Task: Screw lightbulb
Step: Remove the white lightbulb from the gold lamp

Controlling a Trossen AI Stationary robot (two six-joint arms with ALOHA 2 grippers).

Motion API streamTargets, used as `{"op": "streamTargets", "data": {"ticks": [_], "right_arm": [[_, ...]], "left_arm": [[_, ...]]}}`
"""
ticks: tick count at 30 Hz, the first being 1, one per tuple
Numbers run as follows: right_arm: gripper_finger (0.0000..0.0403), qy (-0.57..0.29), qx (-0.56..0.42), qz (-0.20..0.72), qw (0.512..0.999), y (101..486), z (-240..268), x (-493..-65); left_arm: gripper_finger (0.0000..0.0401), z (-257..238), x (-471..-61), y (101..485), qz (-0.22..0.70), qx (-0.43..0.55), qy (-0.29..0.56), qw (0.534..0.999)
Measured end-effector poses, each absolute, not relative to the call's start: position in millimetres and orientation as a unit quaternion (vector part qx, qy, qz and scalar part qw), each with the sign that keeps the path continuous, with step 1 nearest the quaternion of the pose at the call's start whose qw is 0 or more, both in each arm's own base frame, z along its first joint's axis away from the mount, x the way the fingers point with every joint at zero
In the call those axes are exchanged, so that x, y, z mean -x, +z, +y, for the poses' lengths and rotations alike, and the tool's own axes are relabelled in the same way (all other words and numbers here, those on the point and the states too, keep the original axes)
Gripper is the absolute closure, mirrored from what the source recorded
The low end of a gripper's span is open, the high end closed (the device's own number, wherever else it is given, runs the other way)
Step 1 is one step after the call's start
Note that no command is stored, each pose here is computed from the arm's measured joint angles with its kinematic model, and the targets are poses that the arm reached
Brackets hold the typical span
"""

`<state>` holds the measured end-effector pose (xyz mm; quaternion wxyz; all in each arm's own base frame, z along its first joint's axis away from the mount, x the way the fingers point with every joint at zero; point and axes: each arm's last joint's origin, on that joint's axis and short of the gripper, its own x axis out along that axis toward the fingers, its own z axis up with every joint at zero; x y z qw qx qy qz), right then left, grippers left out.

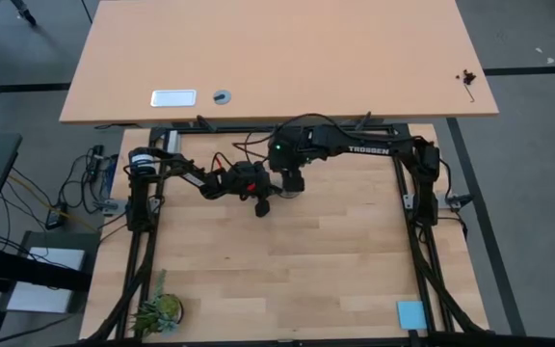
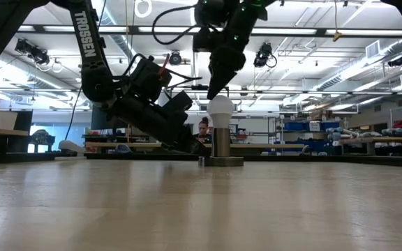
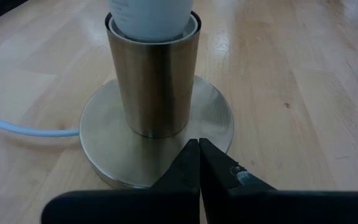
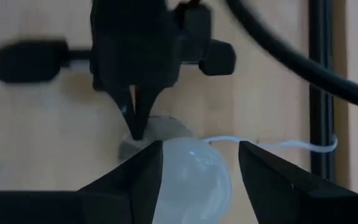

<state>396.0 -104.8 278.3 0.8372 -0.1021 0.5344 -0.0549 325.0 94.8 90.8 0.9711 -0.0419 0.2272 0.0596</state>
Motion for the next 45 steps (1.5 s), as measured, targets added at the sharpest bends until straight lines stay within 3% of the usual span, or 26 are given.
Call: {"op": "streamTargets", "data": {"ticks": [5, 9, 15, 24, 31, 40, 45], "right_arm": [[0.0186, -0.173, -0.037, 0.517, 0.837, 291.4, -94.2, -396.9], [0.0186, -0.262, -0.194, 0.500, 0.802, 291.1, -90.7, -392.6], [0.0186, -0.310, -0.280, 0.461, 0.783, 288.0, -91.6, -394.3], [0.0186, -0.358, -0.311, 0.467, 0.746, 284.9, -97.4, -386.3], [0.0185, -0.365, -0.317, 0.462, 0.744, 276.3, -98.9, -385.7], [0.0196, -0.322, -0.276, 0.479, 0.769, 270.9, -104.8, -386.2], [0.0220, -0.221, -0.163, 0.528, 0.804, 270.3, -112.3, -384.2]], "left_arm": [[0.0400, 94.7, -325.0, 90.8, 0.228, 0.042, 0.059, 0.971], [0.0400, 94.7, -325.0, 90.8, 0.228, 0.042, 0.059, 0.971], [0.0400, 94.7, -325.0, 90.8, 0.228, 0.044, 0.059, 0.971], [0.0400, 94.7, -324.9, 90.8, 0.228, 0.044, 0.059, 0.971], [0.0400, 94.7, -325.0, 90.9, 0.227, 0.044, 0.059, 0.971], [0.0400, 94.7, -324.9, 90.8, 0.227, 0.044, 0.059, 0.971], [0.0400, 94.7, -324.9, 90.8, 0.227, 0.044, 0.059, 0.971]]}}
